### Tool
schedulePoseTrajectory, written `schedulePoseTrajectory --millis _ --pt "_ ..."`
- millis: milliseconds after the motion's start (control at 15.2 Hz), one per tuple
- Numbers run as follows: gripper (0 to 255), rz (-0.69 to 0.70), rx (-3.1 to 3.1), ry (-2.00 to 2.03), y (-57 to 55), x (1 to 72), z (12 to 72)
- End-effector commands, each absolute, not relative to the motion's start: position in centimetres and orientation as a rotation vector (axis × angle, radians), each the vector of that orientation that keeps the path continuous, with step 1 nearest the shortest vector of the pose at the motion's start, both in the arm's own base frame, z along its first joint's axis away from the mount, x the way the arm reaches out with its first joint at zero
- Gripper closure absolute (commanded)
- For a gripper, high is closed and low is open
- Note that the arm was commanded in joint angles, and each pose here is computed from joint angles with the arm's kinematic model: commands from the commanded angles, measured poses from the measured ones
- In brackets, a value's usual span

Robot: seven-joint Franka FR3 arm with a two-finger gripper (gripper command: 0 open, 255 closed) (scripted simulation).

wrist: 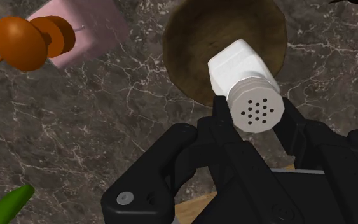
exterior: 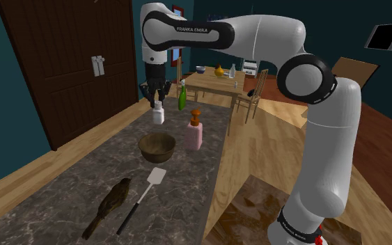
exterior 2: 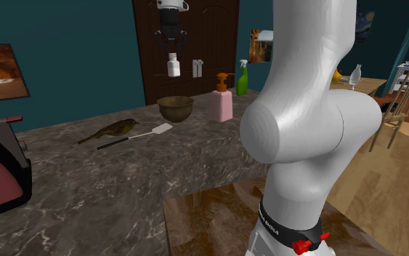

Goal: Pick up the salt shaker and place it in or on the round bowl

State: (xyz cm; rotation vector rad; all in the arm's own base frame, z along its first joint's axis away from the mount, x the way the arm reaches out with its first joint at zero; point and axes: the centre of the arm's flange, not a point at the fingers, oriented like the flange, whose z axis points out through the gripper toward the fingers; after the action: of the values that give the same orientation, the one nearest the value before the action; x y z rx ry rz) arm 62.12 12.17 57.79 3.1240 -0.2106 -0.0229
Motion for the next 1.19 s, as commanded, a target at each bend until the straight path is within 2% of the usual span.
schedulePoseTrajectory --millis 0,1122 --pt "255 -0.022 3.124 -0.211 12.2 62.5 56.8" --pt "255 -0.022 3.124 -0.211 12.2 62.5 47.9"
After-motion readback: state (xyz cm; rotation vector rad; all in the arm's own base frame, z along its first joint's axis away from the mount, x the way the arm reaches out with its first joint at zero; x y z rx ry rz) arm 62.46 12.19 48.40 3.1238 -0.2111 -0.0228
